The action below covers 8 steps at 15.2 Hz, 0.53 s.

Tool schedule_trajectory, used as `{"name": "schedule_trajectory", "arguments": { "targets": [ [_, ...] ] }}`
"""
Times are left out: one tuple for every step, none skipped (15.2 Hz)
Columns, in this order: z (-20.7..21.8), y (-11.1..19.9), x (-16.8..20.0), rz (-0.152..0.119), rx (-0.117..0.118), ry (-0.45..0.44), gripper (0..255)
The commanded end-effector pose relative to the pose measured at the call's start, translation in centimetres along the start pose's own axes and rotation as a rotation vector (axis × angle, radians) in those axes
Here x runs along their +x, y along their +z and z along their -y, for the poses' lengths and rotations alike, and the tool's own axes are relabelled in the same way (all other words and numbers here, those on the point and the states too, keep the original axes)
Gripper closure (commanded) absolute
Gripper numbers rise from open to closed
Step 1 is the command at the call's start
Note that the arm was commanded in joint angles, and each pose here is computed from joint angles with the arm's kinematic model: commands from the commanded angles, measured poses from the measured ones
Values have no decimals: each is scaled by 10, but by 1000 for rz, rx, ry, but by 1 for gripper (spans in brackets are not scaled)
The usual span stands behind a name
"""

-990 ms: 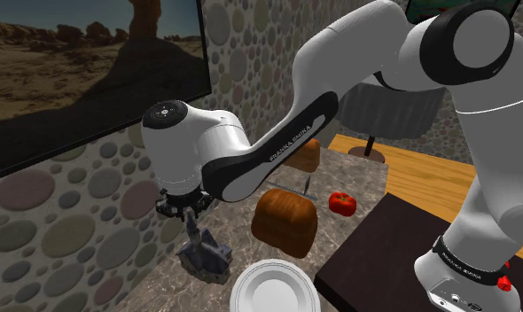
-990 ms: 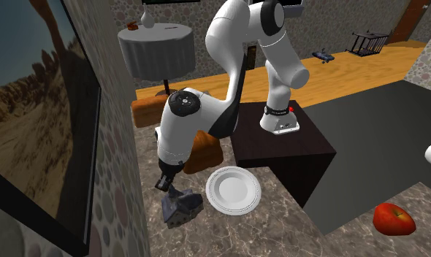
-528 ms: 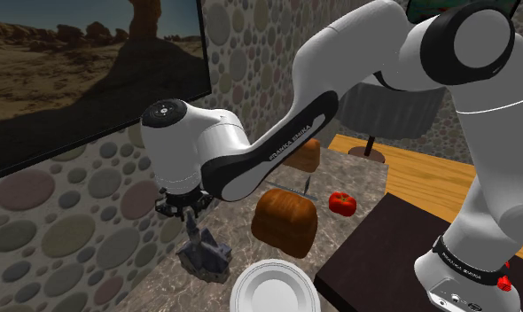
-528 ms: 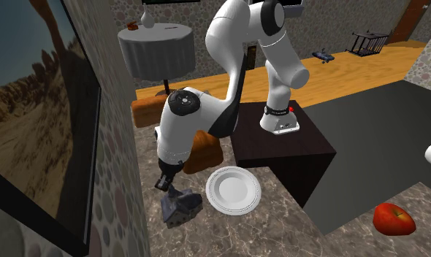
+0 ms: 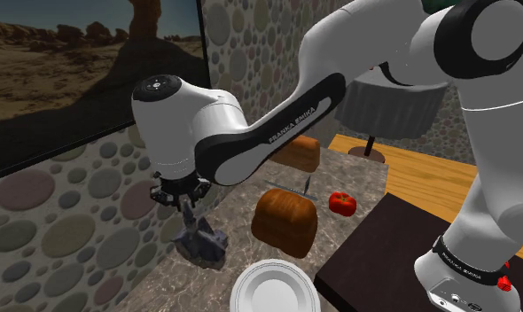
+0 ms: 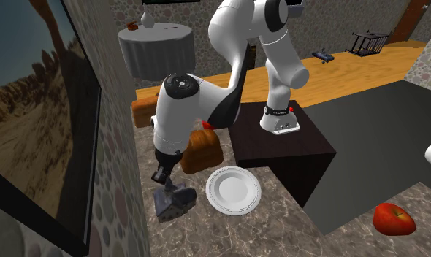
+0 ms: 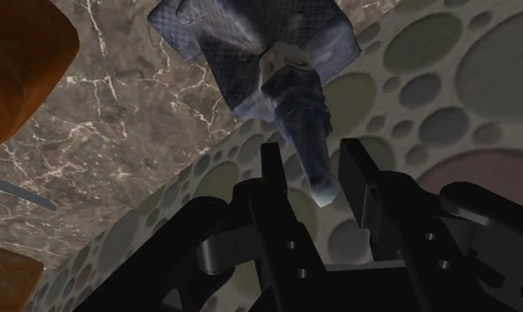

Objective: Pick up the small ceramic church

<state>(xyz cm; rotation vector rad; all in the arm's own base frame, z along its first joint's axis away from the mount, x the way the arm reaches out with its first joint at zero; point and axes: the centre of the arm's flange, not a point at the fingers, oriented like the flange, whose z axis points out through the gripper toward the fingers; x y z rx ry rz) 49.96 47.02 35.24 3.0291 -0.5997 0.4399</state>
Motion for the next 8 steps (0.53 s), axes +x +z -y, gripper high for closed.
{"name": "schedule_trajectory", "arguments": {
  "targets": [
    [-1, -11, 2, 0, 1, 0, 255],
    [-1, -16, 4, 0, 1, 0, 255],
    [0, -21, 5, 0, 1, 0, 255],
    [0, -26, 7, 0, 1, 0, 255],
    [0, -31, 8, 0, 1, 0, 255],
    [0, -36, 9, 0, 1, 0, 255],
    [0, -37, 10, 0, 1, 0, 255],
    [0, -37, 10, 0, 1, 0, 255]
  ]
}}
